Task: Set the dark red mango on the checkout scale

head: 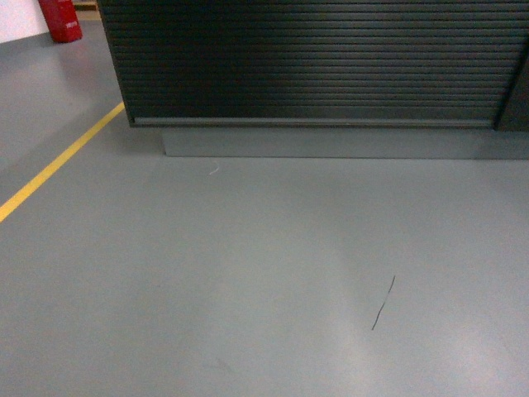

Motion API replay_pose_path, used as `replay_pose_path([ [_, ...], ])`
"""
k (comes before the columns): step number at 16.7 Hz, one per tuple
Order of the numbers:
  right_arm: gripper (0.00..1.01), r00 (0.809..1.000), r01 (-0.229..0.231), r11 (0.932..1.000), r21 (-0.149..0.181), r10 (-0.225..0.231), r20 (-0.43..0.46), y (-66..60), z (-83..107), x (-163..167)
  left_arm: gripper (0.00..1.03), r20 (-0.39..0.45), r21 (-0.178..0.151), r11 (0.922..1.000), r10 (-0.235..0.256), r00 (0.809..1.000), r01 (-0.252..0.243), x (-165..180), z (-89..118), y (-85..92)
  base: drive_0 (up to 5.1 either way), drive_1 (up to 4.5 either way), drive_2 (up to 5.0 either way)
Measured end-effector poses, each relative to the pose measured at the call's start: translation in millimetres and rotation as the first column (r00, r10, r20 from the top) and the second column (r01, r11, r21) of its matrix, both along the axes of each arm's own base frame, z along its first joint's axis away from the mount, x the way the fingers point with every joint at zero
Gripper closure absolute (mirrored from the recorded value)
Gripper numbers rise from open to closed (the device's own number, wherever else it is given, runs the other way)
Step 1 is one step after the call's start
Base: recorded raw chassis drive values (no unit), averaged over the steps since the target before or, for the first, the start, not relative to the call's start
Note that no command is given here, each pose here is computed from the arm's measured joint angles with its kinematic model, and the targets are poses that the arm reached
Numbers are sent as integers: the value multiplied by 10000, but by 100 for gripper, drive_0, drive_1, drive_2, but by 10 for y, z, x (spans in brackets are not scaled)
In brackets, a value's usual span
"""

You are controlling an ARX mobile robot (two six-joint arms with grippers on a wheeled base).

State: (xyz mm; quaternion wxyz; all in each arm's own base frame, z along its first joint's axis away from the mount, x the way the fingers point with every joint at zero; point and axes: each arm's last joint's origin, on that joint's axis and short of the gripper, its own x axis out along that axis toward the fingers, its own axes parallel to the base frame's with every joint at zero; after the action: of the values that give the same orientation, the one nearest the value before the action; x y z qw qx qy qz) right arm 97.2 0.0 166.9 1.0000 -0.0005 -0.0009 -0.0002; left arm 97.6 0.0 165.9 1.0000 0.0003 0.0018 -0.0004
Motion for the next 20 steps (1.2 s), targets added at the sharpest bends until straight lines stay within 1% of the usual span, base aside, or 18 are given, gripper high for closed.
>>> replay_pose_path([
  [20, 3, 10000, 8, 10000, 0, -8, 11, 0, 1, 0, 5, -15, 0, 10000, 8, 10000, -8, 0, -1, 0, 2, 434, -429],
])
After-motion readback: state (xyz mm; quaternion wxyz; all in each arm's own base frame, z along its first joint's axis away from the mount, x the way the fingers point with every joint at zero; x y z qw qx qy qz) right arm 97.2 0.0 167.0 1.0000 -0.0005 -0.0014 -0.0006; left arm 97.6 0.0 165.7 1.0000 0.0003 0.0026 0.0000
